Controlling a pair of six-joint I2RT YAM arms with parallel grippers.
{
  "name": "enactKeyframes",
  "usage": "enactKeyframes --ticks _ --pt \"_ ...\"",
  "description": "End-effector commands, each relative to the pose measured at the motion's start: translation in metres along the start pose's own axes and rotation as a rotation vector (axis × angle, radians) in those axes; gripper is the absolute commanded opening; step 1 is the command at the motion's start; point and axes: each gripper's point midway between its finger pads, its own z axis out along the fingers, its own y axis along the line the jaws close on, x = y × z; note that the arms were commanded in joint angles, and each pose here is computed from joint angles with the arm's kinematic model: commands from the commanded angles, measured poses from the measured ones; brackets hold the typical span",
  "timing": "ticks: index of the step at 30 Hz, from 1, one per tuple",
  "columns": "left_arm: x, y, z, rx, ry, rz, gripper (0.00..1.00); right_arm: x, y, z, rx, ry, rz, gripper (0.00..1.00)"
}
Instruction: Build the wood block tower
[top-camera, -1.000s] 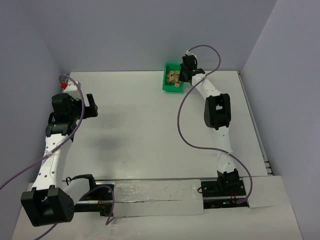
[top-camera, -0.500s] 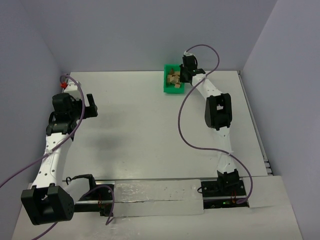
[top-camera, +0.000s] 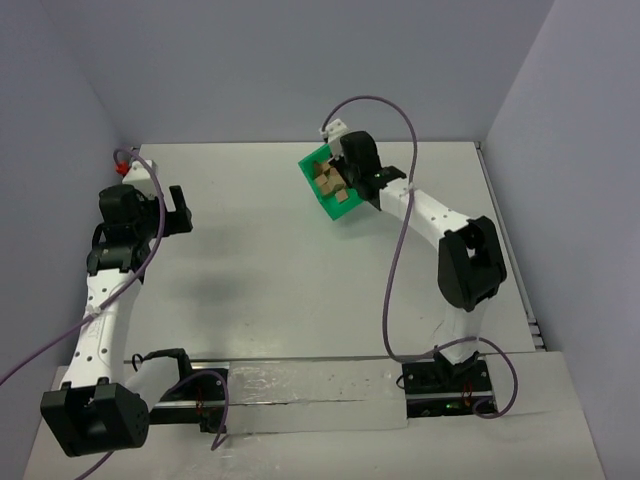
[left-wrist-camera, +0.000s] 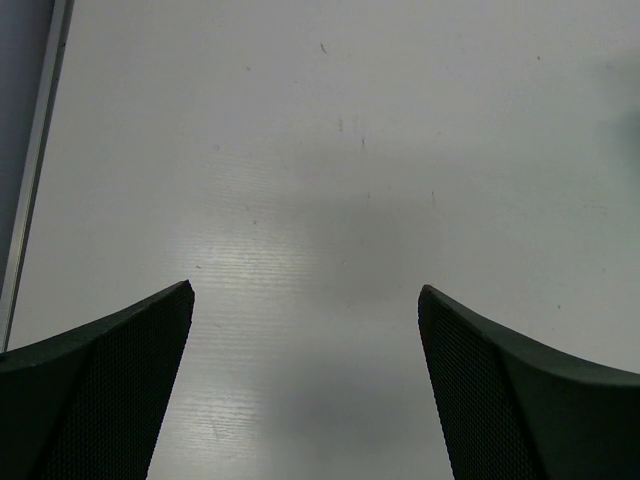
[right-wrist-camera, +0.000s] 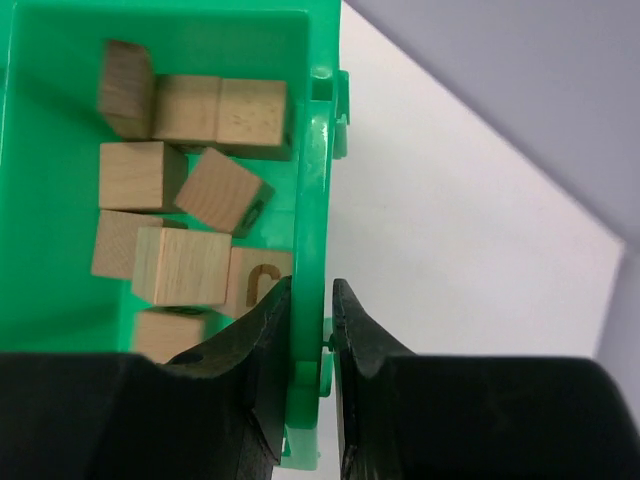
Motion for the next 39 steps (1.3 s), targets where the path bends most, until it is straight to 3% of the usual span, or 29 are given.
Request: enactKeyframes --ticks 1,23,39 --pt "-0.026 0.0 -0.02 -0.011 -0.071 -0.011 0.99 -0.053 -0.009 -0.044 0.148 -0.224 -0.179 0.0" --pt "-0.035 0.008 -0.049 -0.069 -0.117 -0.024 0.99 -0.033 0.084 -0.127 0.439 -0.497 -0.823 0.0" --pt "-0.029 0.02 -0.061 -0.138 -0.133 -0.014 0.99 -0.021 0.15 -0.154 0.685 -0.681 -1.093 0.0"
